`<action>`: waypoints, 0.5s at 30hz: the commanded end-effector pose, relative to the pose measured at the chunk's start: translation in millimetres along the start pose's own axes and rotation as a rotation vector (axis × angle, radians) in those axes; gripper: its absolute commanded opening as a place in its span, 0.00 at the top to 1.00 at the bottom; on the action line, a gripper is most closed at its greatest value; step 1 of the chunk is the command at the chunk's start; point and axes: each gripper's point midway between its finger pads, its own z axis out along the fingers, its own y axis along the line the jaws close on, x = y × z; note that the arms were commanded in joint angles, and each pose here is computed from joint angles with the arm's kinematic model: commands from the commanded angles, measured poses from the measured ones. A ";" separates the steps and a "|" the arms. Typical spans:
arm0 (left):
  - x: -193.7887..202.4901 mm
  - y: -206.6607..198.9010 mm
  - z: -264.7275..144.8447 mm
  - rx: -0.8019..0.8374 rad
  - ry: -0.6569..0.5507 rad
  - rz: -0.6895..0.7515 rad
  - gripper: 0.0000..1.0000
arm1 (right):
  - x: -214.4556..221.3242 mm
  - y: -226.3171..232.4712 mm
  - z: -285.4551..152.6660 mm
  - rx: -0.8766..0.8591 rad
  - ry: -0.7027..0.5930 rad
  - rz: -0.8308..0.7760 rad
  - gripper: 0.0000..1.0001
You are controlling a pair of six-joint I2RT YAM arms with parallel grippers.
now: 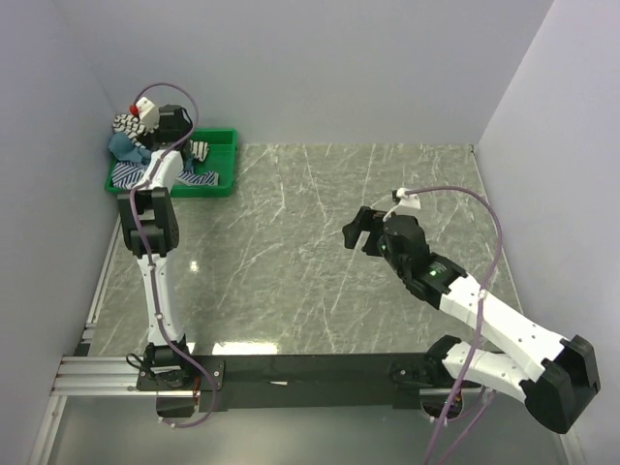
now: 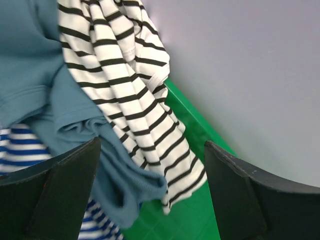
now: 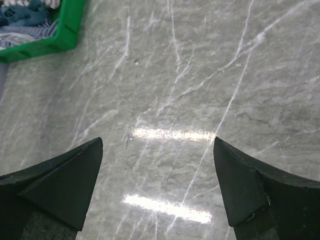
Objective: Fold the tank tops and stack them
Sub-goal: Grab the tank top from the pile
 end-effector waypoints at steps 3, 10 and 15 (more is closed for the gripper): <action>-7.3 -1.6 21.6 -0.001 -0.087 -0.087 0.12 | -8.8 3.6 13.8 -0.006 -0.022 0.006 0.04; 7.2 10.0 40.6 -0.024 -0.090 -0.148 0.16 | 0.3 0.4 26.6 0.004 0.011 0.008 0.05; 15.1 20.6 55.2 -0.028 -0.085 -0.207 0.20 | 9.6 -7.3 33.5 0.031 0.036 0.012 0.07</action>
